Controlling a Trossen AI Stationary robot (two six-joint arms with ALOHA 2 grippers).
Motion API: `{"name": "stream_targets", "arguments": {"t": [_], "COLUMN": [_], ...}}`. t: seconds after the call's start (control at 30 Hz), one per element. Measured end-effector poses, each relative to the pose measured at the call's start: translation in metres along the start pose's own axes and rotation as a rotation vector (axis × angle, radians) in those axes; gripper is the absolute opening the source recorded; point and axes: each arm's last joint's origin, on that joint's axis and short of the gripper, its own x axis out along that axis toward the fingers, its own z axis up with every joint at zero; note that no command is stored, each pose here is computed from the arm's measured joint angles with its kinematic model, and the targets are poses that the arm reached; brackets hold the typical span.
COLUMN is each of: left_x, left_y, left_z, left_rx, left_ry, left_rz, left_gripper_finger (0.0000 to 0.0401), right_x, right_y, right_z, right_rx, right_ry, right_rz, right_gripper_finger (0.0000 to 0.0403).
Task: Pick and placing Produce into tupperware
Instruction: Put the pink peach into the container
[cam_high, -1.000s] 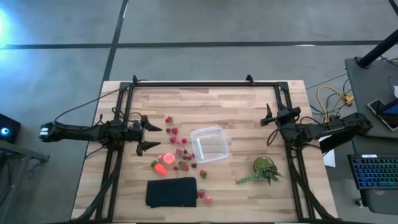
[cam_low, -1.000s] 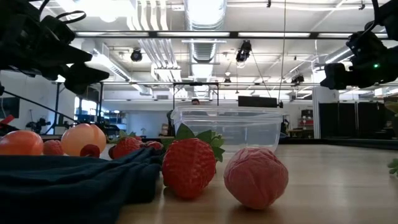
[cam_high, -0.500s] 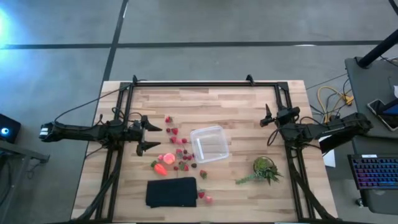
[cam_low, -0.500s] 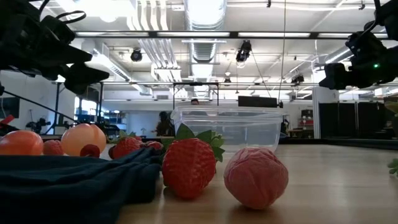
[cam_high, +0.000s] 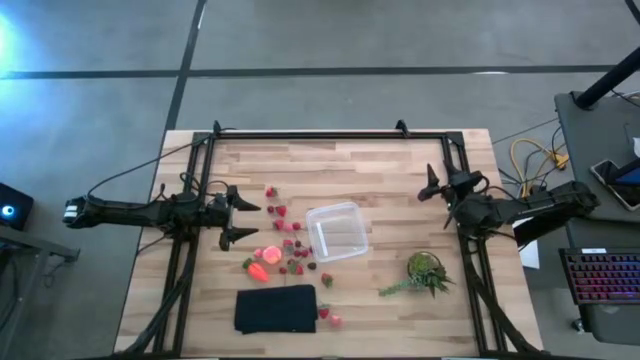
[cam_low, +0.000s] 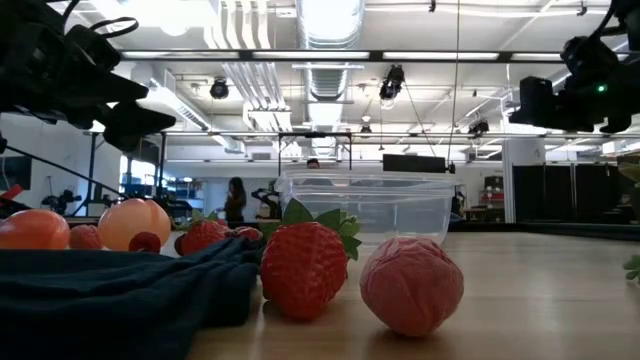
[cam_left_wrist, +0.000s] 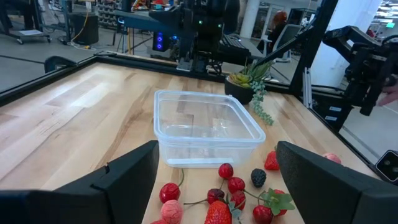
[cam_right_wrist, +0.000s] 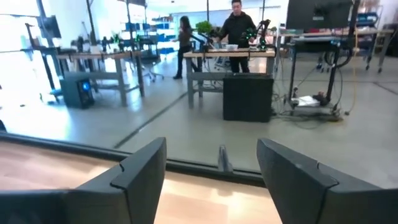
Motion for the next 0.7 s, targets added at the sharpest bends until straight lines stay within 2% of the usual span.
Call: {"name": "stream_targets", "arguments": {"t": [0.13, 0.2, 0.27, 0.37, 0.43, 0.7], "left_x": [0.0000, 0.0000, 0.0000, 0.0000, 0.0000, 0.0000], "left_y": [0.0000, 0.0000, 0.0000, 0.0000, 0.0000, 0.0000], "left_z": [0.0000, 0.0000, 0.0000, 0.0000, 0.0000, 0.0000], "left_rx": [0.000, 0.000, 0.000, 0.000, 0.000, 0.000], "left_ry": [0.000, 0.000, 0.000, 0.000, 0.000, 0.000], "left_rz": [0.000, 0.000, 0.000, 0.000, 0.000, 0.000], "left_gripper_finger": [0.0310, 0.0310, 0.0310, 0.0310, 0.0310, 0.0310], "right_x": [0.0000, 0.0000, -0.0001, -0.0005, -0.0009, -0.0010], "right_y": [0.0002, 0.0010, 0.0025, 0.0053, 0.0071, 0.0077], "right_z": [0.0007, 0.0015, 0.0014, 0.0015, 0.0017, 0.0026], "right_rx": [-0.086, -0.046, 0.071, 0.330, 0.461, 0.890], "right_ry": [-0.002, -0.003, 0.002, 0.032, 0.059, 0.117], "right_rz": [0.004, 0.033, 0.082, 0.180, 0.239, 0.248], "right_gripper_finger": [0.0243, 0.0241, 0.0240, 0.0242, 0.0244, 0.0241]}}
